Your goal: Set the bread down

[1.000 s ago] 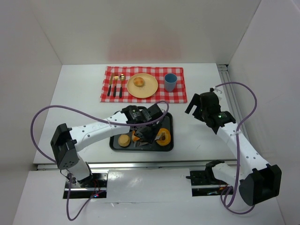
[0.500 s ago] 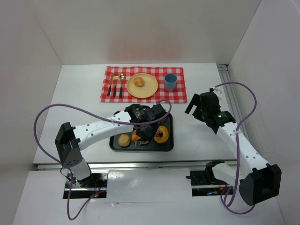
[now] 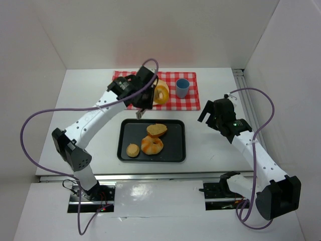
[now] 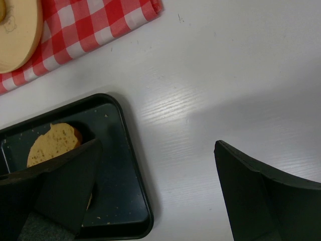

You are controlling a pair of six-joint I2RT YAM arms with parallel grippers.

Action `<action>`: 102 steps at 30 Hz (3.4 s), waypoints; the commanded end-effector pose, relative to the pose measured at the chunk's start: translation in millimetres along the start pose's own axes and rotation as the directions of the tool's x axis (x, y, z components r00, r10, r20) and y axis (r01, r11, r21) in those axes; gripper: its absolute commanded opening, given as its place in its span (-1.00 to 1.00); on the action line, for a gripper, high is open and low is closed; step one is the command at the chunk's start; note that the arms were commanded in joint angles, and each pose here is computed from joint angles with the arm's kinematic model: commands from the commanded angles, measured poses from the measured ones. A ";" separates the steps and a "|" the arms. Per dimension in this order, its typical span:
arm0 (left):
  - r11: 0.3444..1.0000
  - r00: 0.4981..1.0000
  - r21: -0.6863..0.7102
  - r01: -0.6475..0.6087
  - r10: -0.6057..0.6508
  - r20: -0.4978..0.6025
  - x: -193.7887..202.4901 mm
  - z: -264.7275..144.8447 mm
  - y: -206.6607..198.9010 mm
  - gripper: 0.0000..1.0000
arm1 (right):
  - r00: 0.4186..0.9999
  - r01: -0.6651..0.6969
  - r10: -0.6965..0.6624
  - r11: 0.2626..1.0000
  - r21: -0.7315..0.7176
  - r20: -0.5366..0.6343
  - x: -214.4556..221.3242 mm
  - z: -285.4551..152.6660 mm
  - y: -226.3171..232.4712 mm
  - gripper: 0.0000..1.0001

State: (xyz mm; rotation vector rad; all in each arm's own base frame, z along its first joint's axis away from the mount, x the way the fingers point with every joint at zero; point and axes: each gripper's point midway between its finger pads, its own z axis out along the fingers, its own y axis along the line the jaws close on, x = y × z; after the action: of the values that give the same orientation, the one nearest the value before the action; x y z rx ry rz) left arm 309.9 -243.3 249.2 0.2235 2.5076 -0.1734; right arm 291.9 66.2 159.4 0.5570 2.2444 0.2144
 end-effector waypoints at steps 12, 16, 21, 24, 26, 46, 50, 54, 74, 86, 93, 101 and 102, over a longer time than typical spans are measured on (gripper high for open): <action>0.985 0.972 -0.058 0.164 -0.151 0.183 -124.7 118.4 39.2 -0.29 | 1.000 0.003 -0.003 1.000 0.017 0.022 -4.8 -2.0 -6.6 1.00; 0.985 0.974 -0.064 0.161 -0.148 0.169 -122.5 140.4 37.0 -0.06 | 1.000 0.020 -0.021 0.998 0.059 0.011 -3.0 1.0 -13.8 1.00; 0.985 0.978 -0.069 0.156 -0.144 0.154 -119.0 149.4 40.9 0.25 | 0.999 0.019 -0.021 0.998 0.067 0.030 -10.6 -0.5 -14.7 1.00; 0.986 0.980 -0.065 0.152 -0.142 0.137 -114.0 152.6 40.0 0.28 | 0.999 0.022 -0.023 0.997 0.072 0.023 -9.1 1.6 -15.3 1.00; 0.987 0.977 -0.046 0.155 -0.146 0.155 -119.7 141.0 38.1 0.28 | 1.000 0.022 -0.023 0.998 0.063 0.017 -7.9 1.4 -13.8 1.00; 0.969 0.988 -0.193 0.155 -0.150 0.038 37.4 -12.8 83.0 0.19 | 1.000 0.013 -0.014 1.000 0.008 0.023 -10.5 -2.7 -3.7 1.00; 0.965 0.977 -0.205 0.162 -0.186 -0.107 108.1 -39.7 81.1 0.22 | 1.000 0.014 -0.014 1.000 -0.015 0.004 -6.0 1.3 0.6 1.00; 0.970 0.964 -0.132 0.203 -0.221 -0.146 139.9 -62.9 67.6 0.25 | 1.000 0.014 -0.014 0.999 -0.036 -0.011 -3.9 5.7 6.0 1.00; 0.972 0.941 -0.167 0.165 -0.206 -0.267 202.5 -72.7 57.0 0.33 | 0.998 0.014 -0.019 0.997 -0.081 -0.058 5.9 15.6 15.9 1.00; 0.962 0.940 -0.263 0.076 -0.158 -0.303 215.5 -43.5 53.3 0.41 | 0.998 0.015 -0.020 0.997 -0.076 -0.066 9.3 16.8 13.7 1.00; 0.970 0.950 -0.239 0.049 -0.119 -0.289 209.0 -31.8 45.5 -0.16 | 0.998 0.005 -0.010 0.997 -0.081 -0.059 7.5 17.1 15.5 1.00; 0.963 0.983 -0.250 0.101 -0.136 -0.127 140.1 -55.0 43.1 -0.20 | 0.998 0.006 -0.011 0.997 -0.075 -0.066 9.2 19.1 14.7 1.00; 0.963 0.985 -0.246 0.111 -0.139 -0.099 126.9 -53.8 42.0 -0.20 | 0.998 0.005 -0.009 0.997 -0.081 -0.058 5.3 17.7 17.3 1.00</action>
State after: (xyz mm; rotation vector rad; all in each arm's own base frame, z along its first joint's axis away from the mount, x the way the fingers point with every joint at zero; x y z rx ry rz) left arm 154.9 -182.2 177.9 0.0166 2.7675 0.1096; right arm 300.6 82.9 144.1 0.5100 2.3134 0.3057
